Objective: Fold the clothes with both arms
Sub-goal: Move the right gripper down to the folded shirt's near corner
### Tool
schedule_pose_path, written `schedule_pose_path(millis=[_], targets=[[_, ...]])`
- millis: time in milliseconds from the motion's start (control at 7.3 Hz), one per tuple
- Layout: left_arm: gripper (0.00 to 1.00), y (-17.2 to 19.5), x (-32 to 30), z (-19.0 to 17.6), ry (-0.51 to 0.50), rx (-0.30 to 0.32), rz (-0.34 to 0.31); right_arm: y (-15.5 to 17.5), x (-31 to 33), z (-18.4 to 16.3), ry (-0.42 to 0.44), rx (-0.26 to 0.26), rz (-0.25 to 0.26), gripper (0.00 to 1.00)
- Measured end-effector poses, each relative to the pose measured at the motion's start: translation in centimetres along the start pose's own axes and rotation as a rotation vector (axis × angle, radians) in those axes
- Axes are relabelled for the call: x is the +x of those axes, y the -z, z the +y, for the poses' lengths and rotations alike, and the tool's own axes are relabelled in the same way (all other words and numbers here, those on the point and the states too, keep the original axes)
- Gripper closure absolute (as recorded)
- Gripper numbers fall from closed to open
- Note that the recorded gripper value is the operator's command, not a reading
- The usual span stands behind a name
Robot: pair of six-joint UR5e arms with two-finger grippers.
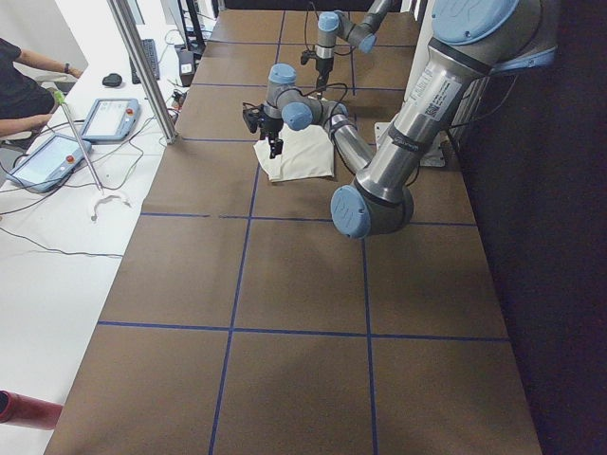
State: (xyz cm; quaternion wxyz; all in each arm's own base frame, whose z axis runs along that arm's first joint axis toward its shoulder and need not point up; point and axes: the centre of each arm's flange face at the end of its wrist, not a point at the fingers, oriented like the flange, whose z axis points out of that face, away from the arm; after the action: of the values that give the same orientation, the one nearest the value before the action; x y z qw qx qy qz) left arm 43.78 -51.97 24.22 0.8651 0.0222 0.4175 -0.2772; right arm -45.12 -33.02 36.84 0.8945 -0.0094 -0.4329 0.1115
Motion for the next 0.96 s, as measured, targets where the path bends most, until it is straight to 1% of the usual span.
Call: schedule_pose_path(millis=[274,411,548,685,822,959], targets=[[0.0,0.0,0.0,0.0,-0.002,0.007,0.001,-1.5,0.0,1.3,0.01,0.006,0.02,0.15],[0.0,0.0,0.1,0.0,-0.003,0.007,0.004,-1.7,0.1,1.3,0.01,0.008,0.024,0.21],[0.0,0.1,0.3,0.1,-0.005,0.007,0.007,-1.6,0.3,0.9,0.005,0.012,0.026,0.34],[0.0,0.2,0.3,0.2,-0.006,0.006,0.008,-1.4,0.7,0.5,-0.001,0.016,0.027,0.72],[0.0,0.2,0.3,0.2,-0.006,0.006,0.007,-1.1,1.0,0.3,-0.005,0.018,0.027,1.0],[0.0,0.1,0.2,0.1,-0.006,0.007,0.006,-0.8,1.2,0.4,-0.007,0.017,0.025,1.0]])
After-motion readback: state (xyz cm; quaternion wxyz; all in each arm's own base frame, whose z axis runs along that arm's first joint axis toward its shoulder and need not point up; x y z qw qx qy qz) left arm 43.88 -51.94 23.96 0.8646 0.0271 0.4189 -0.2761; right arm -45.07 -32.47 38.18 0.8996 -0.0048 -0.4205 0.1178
